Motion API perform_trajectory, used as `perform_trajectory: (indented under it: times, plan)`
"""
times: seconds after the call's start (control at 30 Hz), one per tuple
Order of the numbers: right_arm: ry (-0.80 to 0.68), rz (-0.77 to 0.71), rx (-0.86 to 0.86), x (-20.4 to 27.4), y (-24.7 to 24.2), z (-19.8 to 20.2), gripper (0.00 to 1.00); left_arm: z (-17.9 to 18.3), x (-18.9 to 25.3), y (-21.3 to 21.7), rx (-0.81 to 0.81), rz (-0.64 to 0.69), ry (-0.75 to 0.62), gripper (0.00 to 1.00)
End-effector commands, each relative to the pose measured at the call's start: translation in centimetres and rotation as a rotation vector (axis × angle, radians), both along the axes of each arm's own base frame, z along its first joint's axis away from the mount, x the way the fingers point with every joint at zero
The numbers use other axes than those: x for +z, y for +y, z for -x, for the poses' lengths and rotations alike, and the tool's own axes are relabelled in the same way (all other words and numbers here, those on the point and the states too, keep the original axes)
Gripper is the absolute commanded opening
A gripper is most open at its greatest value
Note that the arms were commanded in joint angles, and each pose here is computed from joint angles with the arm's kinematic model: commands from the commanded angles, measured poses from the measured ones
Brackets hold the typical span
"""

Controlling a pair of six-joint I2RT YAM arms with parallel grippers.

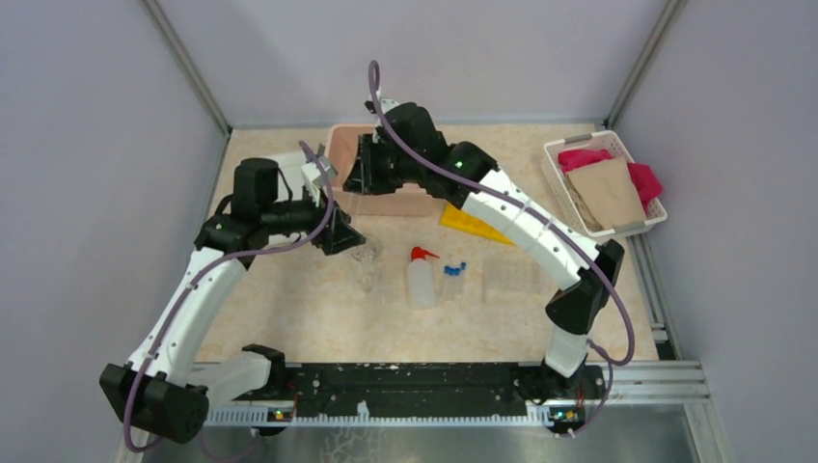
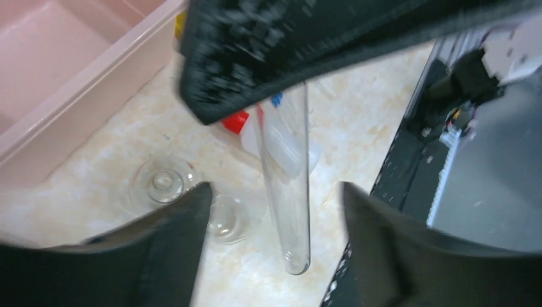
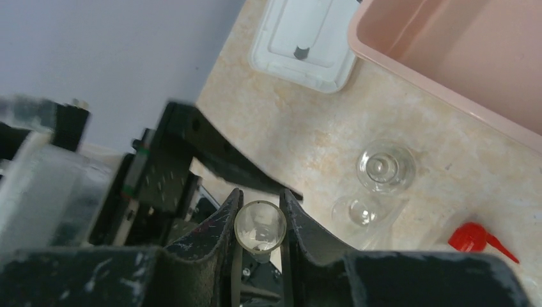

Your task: Organize the chemistry lab equipment

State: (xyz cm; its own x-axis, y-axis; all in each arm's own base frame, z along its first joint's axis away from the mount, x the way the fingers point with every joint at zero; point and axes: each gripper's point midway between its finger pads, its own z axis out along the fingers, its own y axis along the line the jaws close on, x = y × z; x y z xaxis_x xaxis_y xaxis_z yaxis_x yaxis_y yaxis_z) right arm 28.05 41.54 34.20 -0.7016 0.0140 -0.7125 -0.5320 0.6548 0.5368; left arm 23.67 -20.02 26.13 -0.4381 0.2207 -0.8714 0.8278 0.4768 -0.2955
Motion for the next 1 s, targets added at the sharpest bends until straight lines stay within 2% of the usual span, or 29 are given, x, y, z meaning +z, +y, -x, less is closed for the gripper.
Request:
perform_trajectory:
  times: [0.0,0.07,0.3,0.4,0.53,0.73,0.97]
  plan:
    - [-0.008,0.026,-0.021,1.7,-2.7,-0.5,0.00,-1.9,2.3,0.2,0.058,-0.017,-0.089,0.98]
    - [-0.062,0.120,-0.133,1.5,-6.2,-2.6,0.00,-3.4,1.7,1.0,0.150,-0.052,-0.064,0.99]
    - [-0.335,0.399,-0.589,0.4,-20.0,-8.7,0.00,-5.6,1.4,1.8,0.263,-0.109,0.017,0.99]
    - [-0.476,0.384,-0.742,1.5,-24.3,-10.0,0.00,-7.3,1.6,2.6,0.342,-0.142,0.014,0.99]
    - [-0.540,0.310,-0.908,1.7,-29.1,-11.6,0.00,-8.8,1.7,3.6,0.424,-0.180,0.031,0.99]
    - [-0.626,0.283,-0.955,0.6,-30.2,-13.1,0.00,-9.4,1.3,4.1,0.440,-0.188,0.058,0.99]
    - [-0.623,0.305,-0.929,-2.3,-29.1,-14.8,0.00,-10.9,0.7,5.8,0.487,-0.241,0.150,0.99]
